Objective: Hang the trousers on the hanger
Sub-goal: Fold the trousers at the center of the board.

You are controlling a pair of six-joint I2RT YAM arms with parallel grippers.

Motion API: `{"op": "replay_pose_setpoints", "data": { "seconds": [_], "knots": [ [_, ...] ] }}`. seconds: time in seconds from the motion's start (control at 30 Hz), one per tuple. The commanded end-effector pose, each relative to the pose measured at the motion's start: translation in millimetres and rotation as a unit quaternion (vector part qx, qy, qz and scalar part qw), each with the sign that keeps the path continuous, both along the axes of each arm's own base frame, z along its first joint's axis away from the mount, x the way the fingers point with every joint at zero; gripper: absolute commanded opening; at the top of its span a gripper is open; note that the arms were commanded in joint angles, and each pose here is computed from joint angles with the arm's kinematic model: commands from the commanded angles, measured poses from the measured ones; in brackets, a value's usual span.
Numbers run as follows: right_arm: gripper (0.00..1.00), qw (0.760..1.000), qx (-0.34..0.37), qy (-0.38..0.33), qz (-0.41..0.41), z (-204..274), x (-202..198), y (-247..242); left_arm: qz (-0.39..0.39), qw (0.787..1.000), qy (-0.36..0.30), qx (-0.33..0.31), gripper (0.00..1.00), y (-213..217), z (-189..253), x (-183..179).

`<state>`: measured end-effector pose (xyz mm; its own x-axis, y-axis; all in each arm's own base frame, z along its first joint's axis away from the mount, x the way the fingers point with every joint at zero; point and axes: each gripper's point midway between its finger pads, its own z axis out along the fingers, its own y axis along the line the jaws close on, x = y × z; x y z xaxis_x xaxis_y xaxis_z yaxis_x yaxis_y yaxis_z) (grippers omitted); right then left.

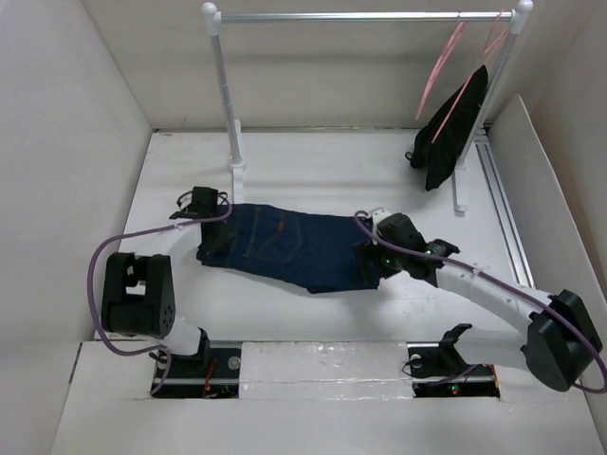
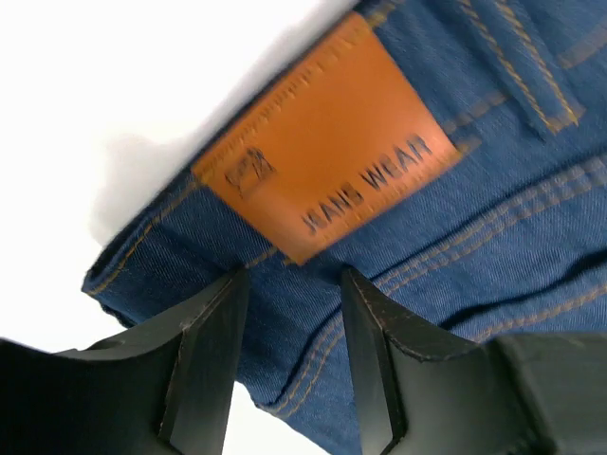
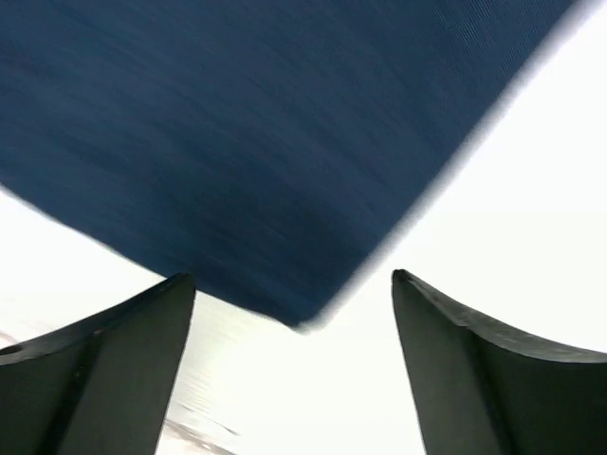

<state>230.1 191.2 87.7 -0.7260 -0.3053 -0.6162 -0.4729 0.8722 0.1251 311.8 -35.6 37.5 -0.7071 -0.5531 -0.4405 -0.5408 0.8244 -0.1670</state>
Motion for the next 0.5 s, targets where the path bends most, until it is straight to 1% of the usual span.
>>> {"op": "replay_pose_setpoints", "data": {
  "seconds": [0.0, 0.1, 0.13, 0.17, 0.23, 0.27, 0.3, 0.33, 0.37, 0.4, 0.43, 0.47],
  "knots": [
    [0.92, 0.998, 0.018, -0.009, -0.061, 2.7, 0.2, -23.4, 0.032, 0.998, 0.008, -0.047, 0.41, 3.3, -11.3, -11.5],
    [0.94, 0.997, 0.013, 0.014, -0.078, -20.4, -4.2, -38.0, 0.043, 0.997, 0.030, -0.057, 0.41, 4.3, -22.5, -30.8],
    [0.94, 0.997, 0.035, 0.031, -0.061, -26.6, -9.5, -31.7, 0.051, 0.996, 0.039, -0.063, 0.41, 5.3, -24.7, -37.0],
    [0.91, 0.996, 0.062, 0.014, -0.060, -26.5, 1.7, -26.7, 0.055, 0.995, 0.052, -0.063, 0.41, 5.5, -29.3, -47.0],
    [0.86, 0.995, 0.080, 0.042, -0.038, -46.0, -6.7, -19.2, 0.054, 0.995, 0.053, -0.071, 0.41, 3.1, -27.6, -55.5],
    [0.78, 0.995, 0.086, 0.031, -0.033, -45.6, -0.6, -15.1, 0.055, 0.994, 0.060, -0.070, 0.41, 3.4, -30.5, -63.9],
    [0.67, 0.996, 0.083, 0.030, -0.028, -46.3, 1.6, -12.0, 0.056, 0.995, 0.049, -0.070, 0.41, 4.2, -24.2, -64.4],
    [0.54, 0.996, 0.070, 0.041, -0.032, -54.3, 1.2, -14.5, 0.058, 0.995, 0.055, -0.058, 0.41, 6.4, -23.9, -70.6],
    [0.33, 0.996, 0.067, 0.044, -0.031, -55.9, 1.5, -14.5, 0.066, 0.995, 0.048, -0.063, 0.41, 5.5, -19.1, -69.8],
    [0.21, 0.996, 0.063, 0.048, -0.031, -58.3, 0.1, -15.6, 0.071, 0.995, 0.029, -0.067, 0.41, 7.3, -8.3, -66.1],
    [0.11, 0.996, 0.054, 0.054, -0.035, -60.5, -3.4, -19.7, 0.086, 0.994, 0.032, -0.064, 0.41, 12.7, -3.6, -70.5],
    [0.01, 0.996, 0.050, 0.052, -0.042, -58.7, -3.0, -25.4, 0.090, 0.994, 0.022, -0.060, 0.40, 14.6, 5.4, -66.5]
  ]
}}
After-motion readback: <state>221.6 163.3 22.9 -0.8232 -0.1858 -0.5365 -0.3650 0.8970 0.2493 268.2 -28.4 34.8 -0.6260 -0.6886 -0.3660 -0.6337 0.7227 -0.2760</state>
